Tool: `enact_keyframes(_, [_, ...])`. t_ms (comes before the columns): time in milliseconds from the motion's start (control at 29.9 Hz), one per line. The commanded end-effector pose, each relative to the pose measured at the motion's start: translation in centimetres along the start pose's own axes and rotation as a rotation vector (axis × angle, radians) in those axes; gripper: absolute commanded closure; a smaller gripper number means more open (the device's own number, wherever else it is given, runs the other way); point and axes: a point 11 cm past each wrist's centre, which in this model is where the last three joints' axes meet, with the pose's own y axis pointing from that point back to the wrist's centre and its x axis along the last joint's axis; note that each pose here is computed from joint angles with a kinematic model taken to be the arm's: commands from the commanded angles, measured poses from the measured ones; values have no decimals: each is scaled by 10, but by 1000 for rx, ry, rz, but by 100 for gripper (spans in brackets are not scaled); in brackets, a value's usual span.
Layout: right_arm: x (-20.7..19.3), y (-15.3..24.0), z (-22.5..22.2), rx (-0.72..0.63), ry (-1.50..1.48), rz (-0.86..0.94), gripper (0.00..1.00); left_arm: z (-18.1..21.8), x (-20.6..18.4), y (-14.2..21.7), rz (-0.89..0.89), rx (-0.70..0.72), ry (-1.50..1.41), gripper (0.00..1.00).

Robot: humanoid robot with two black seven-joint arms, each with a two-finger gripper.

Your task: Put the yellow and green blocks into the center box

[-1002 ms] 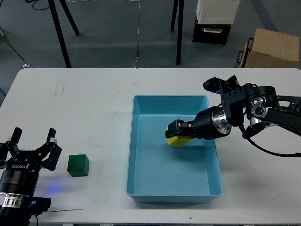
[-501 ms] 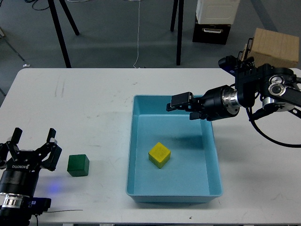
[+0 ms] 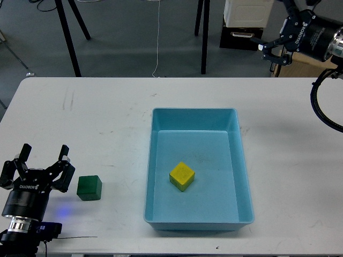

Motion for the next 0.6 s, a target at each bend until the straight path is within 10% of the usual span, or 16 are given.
enact_keyframes(0, [29,33,-1,163,-200,31,3,0,0,-4,-3,5,-2,0])
enact_keyframes(267, [77,145,39,452,-572,98,3,-1,-1,-6,-7,14,-9,0])
enact_keyframes(568, [37,201,168,375,-842,124,1,1,-2,-6,-5,12,-27,0])
